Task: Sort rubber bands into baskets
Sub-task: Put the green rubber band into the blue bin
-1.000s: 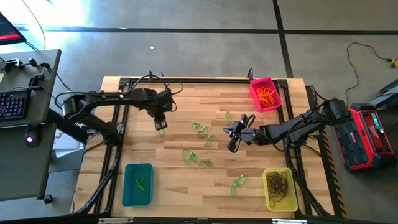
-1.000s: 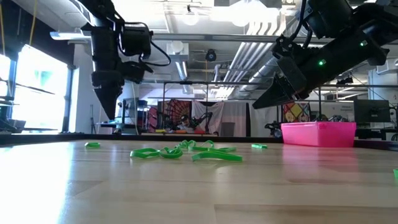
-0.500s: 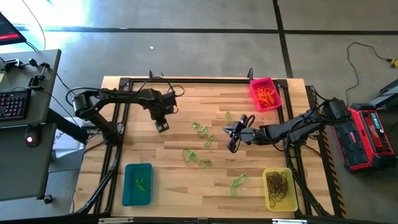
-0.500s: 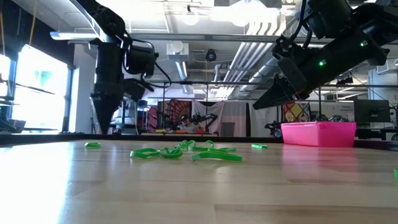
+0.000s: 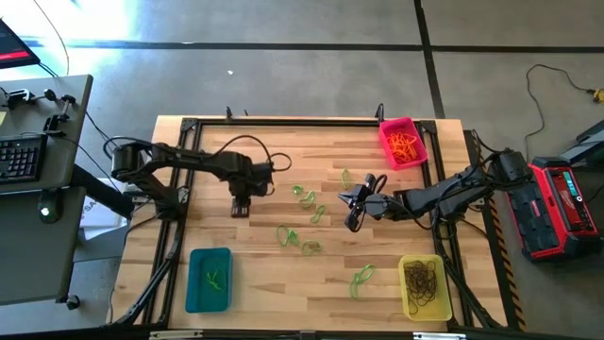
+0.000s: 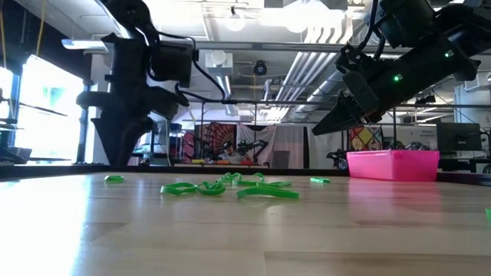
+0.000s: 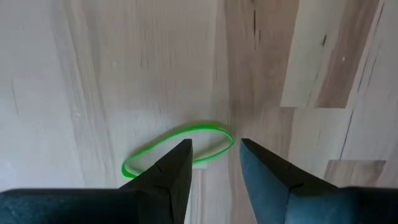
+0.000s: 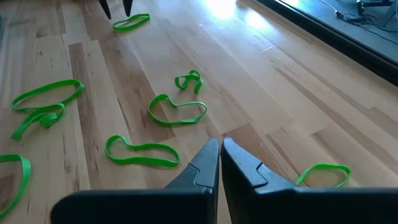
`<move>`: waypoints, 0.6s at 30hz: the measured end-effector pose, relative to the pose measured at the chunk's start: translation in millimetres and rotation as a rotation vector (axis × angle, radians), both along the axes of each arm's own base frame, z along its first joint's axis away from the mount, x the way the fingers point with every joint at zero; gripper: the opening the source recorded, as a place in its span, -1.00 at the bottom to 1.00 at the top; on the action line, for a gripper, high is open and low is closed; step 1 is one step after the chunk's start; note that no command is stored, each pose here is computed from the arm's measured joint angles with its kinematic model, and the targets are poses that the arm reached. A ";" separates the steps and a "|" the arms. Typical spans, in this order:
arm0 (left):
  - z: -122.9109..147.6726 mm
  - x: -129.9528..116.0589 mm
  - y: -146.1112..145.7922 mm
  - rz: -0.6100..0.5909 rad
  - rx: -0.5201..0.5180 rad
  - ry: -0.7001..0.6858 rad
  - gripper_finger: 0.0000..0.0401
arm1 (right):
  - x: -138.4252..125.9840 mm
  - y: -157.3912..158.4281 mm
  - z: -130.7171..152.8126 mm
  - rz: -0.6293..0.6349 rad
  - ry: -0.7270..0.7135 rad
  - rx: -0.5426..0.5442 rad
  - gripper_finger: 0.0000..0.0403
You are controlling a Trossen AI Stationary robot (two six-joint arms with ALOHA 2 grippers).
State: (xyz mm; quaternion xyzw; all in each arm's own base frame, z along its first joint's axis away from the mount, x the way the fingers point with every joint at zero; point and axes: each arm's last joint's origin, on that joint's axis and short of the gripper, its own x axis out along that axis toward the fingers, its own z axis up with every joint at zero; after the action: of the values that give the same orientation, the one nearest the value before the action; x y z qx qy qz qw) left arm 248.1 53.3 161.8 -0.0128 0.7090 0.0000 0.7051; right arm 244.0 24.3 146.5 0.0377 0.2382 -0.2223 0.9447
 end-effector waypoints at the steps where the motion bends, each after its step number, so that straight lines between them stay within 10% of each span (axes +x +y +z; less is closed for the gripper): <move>1: 0.0 0.2 -1.1 -0.004 0.002 0.000 -0.37 | 0.1 0.0 0.1 0.000 0.000 0.000 -0.97; 18: -0.4 0.8 -5.0 0.050 0.002 0.001 -0.37 | 0.0 0.0 0.0 0.000 0.000 0.000 -0.97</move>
State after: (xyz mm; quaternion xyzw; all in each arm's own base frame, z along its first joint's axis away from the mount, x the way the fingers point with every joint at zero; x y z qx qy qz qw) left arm 248.9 48.3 161.3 -0.0298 0.7087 0.0182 0.7046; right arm 244.0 24.4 146.5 0.0375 0.2383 -0.2222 0.9447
